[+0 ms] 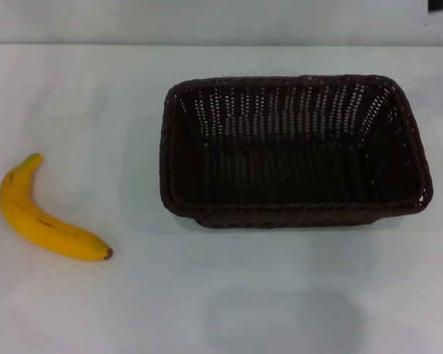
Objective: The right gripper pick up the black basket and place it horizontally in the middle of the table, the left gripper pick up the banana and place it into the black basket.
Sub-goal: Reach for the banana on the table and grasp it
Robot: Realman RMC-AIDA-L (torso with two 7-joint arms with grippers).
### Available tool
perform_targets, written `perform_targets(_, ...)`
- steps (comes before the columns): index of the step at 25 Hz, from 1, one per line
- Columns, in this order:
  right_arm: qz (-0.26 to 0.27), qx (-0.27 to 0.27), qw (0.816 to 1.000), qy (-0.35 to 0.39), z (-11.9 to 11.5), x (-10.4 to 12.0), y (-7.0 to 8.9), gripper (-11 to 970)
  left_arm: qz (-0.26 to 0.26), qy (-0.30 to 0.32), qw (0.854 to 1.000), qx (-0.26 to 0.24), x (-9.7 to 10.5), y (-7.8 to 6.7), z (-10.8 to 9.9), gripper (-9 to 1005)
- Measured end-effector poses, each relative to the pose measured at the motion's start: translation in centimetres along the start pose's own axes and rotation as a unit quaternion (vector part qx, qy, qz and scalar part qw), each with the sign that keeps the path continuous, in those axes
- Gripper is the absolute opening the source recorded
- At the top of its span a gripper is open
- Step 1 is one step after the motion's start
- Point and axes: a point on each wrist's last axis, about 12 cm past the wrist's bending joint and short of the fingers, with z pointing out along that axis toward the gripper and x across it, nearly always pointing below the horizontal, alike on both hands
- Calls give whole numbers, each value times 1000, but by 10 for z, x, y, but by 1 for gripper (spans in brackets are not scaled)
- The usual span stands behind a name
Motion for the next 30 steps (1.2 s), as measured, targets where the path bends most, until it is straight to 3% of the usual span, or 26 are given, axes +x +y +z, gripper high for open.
perform_targets(3,-53,-25,993,-102,-5,18,-24,790,-51,95,993,37,-14,-2,4,891)
perform_targets(6,-80,-27,981,-176,-10,34,-42,793,-100,183,977,53,-34,-4,8,891)
perform_targets(10,-79,-25,948,-309,-12,78,-74,797,-128,307,942,50,-57,-9,17,891)
perform_targets(13,-54,12,931,-362,-13,102,-95,799,-131,413,900,42,-78,-17,31,891)
perform_targets(14,-58,26,929,-366,-12,108,-99,799,-131,456,879,34,-85,-20,36,890)
perform_targets(16,-78,53,926,-366,-11,117,-103,803,-126,507,852,25,-98,-27,49,890)
perform_targets(19,-97,98,919,-369,-11,133,-111,804,-121,552,824,24,-112,-42,70,890)
perform_targets(25,-113,130,909,-379,-12,134,-116,801,-129,676,726,-14,-99,-58,86,890)
perform_targets(26,-118,137,906,-382,-12,134,-117,801,-129,676,726,-14,-99,-58,86,889)
perform_targets(27,-120,144,903,-386,-13,135,-118,800,-130,707,694,-29,-89,-65,88,889)
perform_targets(30,-118,170,896,-393,-25,144,-125,800,-128,734,666,-39,-73,-86,97,889)
